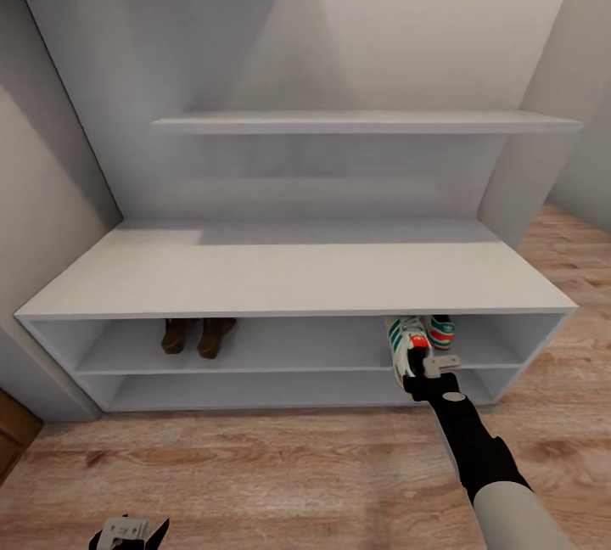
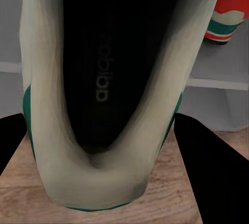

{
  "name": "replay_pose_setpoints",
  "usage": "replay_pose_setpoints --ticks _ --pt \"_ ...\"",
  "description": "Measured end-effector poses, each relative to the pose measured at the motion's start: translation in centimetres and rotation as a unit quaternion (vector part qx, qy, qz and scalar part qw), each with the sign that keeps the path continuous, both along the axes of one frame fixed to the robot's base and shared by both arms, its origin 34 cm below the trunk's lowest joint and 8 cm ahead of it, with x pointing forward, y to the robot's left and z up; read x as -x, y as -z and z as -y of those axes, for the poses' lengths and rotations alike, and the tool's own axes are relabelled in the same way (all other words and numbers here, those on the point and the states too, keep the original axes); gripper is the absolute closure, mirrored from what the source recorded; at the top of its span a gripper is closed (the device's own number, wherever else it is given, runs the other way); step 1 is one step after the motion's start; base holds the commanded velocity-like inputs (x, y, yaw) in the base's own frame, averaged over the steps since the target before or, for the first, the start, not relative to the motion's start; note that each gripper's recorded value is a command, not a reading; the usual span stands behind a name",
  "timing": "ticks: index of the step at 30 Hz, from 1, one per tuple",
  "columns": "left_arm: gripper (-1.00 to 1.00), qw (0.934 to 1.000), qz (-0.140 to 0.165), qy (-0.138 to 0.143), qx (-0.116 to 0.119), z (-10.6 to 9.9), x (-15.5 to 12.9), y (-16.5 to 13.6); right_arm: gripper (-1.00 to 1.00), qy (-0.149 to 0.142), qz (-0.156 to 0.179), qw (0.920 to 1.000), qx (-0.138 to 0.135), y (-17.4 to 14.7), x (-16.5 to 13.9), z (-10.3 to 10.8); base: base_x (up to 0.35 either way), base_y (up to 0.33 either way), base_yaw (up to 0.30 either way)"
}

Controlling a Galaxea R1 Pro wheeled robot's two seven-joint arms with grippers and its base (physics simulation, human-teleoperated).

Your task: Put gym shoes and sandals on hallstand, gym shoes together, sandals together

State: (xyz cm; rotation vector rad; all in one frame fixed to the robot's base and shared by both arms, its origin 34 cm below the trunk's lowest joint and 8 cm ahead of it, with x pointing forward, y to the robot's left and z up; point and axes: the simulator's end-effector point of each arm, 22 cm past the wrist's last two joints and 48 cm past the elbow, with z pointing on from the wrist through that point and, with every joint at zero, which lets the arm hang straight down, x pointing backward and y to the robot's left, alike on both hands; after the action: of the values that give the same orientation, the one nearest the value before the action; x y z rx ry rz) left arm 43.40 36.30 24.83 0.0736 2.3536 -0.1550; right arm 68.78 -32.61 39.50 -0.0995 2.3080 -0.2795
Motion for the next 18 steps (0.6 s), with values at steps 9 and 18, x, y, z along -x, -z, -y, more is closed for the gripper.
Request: replay_pose_setpoints --ticks 9,18 --pt "-1.00 1.0000 0.000 0.002 0.000 0.0 0.0 0.0 1.00 0.000 -0.002 1.0000 -0.001 0.1 0.1 0.0 0.008 -0.003 0.000" --pt "-1.00 1.0000 -0.005 0.003 0.000 0.1 0.7 1.9 1.00 0.001 -0.005 1.0000 -0.002 2.2 0.6 0.1 0.000 0.000 0.000"
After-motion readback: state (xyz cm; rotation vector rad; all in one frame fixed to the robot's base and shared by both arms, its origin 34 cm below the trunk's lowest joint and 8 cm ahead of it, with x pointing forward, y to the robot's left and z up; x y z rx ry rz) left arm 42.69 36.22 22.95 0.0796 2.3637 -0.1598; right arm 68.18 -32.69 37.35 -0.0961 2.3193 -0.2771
